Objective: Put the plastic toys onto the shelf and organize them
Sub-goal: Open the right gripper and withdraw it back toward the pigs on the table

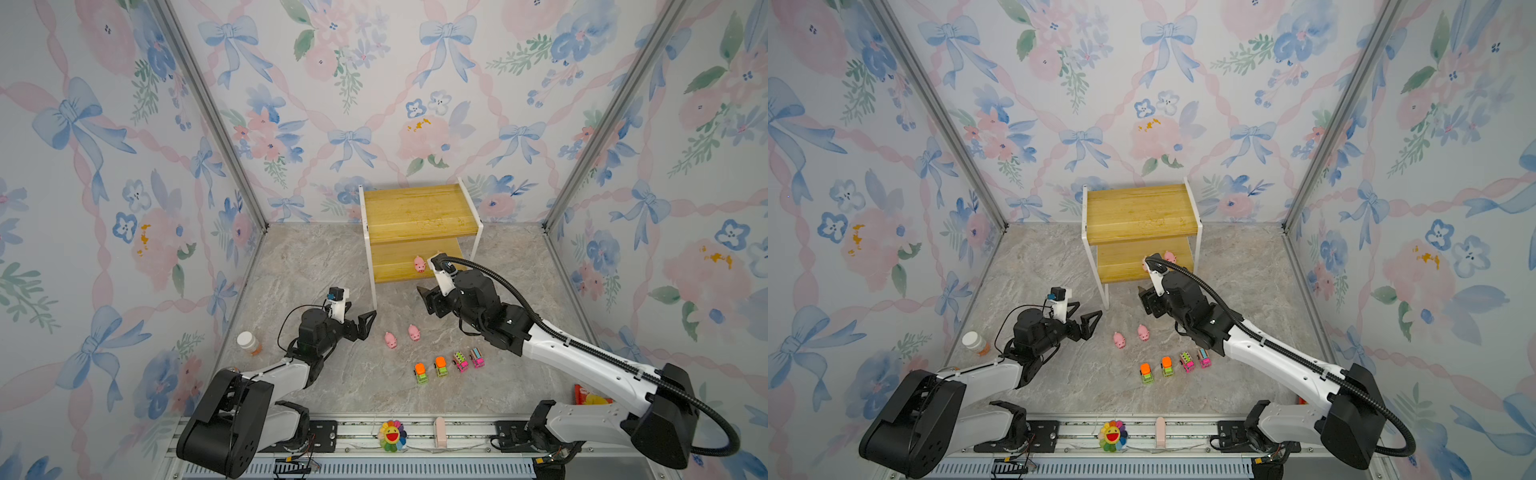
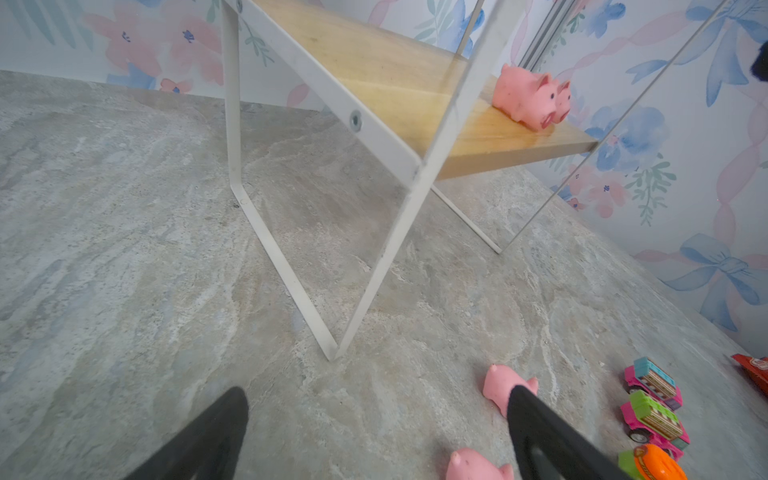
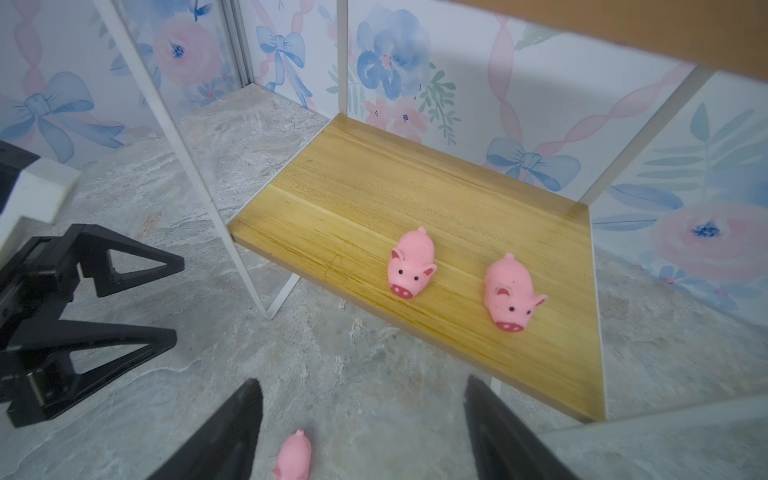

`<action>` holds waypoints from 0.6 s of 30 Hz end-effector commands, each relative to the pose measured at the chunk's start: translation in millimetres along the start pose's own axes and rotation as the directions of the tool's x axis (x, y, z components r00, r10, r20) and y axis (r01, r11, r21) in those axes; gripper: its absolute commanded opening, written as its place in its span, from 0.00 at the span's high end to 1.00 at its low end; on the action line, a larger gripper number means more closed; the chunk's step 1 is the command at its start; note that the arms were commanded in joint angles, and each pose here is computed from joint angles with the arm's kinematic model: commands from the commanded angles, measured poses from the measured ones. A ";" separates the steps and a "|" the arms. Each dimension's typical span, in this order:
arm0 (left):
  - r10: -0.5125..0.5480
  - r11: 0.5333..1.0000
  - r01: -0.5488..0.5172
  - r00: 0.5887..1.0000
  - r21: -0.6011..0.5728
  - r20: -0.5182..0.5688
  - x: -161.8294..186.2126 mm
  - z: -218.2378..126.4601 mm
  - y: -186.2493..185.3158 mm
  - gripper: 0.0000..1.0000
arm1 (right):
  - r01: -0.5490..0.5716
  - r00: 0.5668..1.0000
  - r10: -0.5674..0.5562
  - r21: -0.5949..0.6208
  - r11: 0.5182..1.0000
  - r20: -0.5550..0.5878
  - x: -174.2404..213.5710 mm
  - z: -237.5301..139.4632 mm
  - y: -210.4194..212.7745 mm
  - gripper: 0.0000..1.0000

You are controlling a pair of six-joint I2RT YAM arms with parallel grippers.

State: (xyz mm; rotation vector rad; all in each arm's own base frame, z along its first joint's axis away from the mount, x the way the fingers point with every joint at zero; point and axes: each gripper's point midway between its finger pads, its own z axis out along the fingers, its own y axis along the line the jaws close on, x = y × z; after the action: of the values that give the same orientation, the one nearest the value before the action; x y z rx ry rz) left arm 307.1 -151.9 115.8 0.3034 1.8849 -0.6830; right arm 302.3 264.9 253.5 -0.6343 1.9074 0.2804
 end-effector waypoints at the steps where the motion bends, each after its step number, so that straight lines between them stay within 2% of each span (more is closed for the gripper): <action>1: 0.027 1.000 -0.027 1.000 0.016 0.006 0.7 -1.1 -4.1 0.02 | -0.002 0.997 0.000 -0.030 1.000 -0.081 32.0 -2.1 -1.5 0.21; 11: 0.018 1.000 -0.018 1.000 -0.012 0.002 2.5 -0.2 1.4 0.02 | -0.028 0.990 0.021 -0.049 0.998 -0.141 60.2 -7.5 -8.8 0.21; 18: 0.019 1.000 -0.019 1.000 -0.025 0.013 2.7 -4.8 2.2 0.02 | -0.130 0.967 0.087 -0.170 0.977 -0.240 98.1 -5.8 14.0 0.21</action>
State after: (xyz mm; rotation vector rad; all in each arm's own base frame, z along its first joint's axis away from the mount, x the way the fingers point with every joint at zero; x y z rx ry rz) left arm 306.2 -148.6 112.0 0.2899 1.8938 -0.6663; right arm 275.7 239.4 187.2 -0.6944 2.0867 0.3883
